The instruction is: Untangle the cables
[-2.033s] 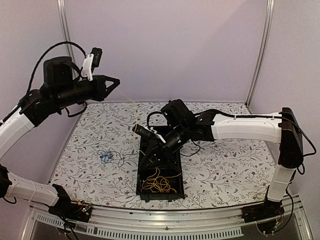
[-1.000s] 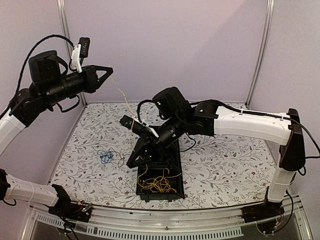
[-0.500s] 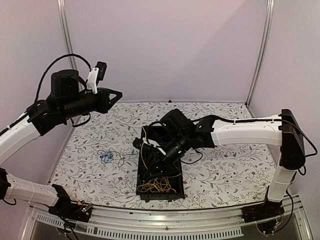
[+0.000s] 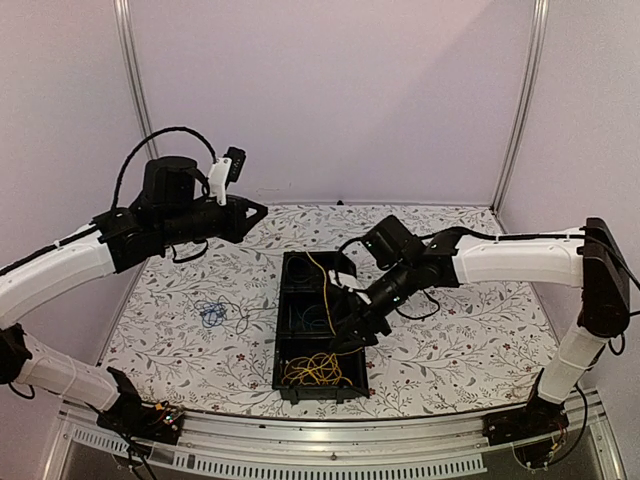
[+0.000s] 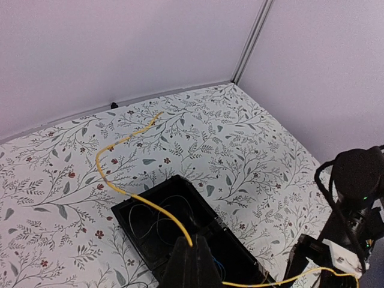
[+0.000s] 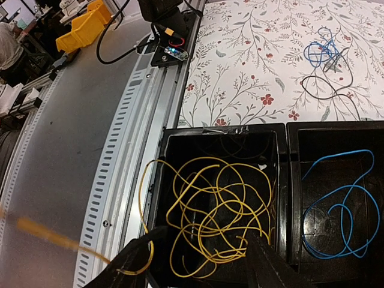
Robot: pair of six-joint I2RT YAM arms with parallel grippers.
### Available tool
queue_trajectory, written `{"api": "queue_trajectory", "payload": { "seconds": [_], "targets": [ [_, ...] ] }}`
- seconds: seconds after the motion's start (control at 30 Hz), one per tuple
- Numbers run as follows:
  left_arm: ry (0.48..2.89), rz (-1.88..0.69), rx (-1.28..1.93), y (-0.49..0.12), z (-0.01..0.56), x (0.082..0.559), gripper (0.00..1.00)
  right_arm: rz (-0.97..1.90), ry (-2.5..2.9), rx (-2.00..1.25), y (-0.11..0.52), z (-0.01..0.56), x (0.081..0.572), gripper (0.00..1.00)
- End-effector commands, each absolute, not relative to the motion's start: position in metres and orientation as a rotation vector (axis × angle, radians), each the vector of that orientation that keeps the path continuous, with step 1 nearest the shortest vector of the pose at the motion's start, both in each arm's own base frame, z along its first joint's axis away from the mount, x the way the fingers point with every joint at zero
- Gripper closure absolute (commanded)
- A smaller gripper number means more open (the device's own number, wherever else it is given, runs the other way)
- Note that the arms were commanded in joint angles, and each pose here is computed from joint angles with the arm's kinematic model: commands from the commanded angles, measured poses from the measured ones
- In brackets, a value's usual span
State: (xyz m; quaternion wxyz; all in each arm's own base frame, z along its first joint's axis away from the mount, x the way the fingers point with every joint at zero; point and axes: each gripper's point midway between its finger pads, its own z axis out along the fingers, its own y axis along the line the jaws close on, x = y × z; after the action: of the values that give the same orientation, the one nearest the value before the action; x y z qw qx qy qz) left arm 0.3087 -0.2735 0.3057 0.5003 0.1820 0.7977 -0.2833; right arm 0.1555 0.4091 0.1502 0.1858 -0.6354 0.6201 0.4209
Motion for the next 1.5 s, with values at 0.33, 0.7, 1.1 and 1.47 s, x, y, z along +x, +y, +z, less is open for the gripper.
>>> {"api": "queue_trajectory", "payload": {
  "seconds": [0.33, 0.7, 1.1, 1.47],
  "targets": [
    [1.952, -0.517, 0.392, -0.25, 0.278, 0.319, 1.0, 1.049, 1.765, -1.782, 0.356, 0.156, 0.168, 0.38],
    [1.938, -0.8, 0.628, -0.305, 0.269, 0.269, 1.0, 0.95, 1.913, -1.598, 0.331, 0.146, 0.22, 0.39],
    [2.105, -0.661, 1.18, -0.341, 0.182, 0.19, 1.0, 0.886, 2.013, -1.272, 0.263, 0.153, 0.28, 0.39],
    [2.453, -0.595, 1.62, -0.31, 0.107, 0.099, 1.0, 0.914, 2.001, -1.268, 0.265, 0.153, 0.278, 0.39]
  ]
}}
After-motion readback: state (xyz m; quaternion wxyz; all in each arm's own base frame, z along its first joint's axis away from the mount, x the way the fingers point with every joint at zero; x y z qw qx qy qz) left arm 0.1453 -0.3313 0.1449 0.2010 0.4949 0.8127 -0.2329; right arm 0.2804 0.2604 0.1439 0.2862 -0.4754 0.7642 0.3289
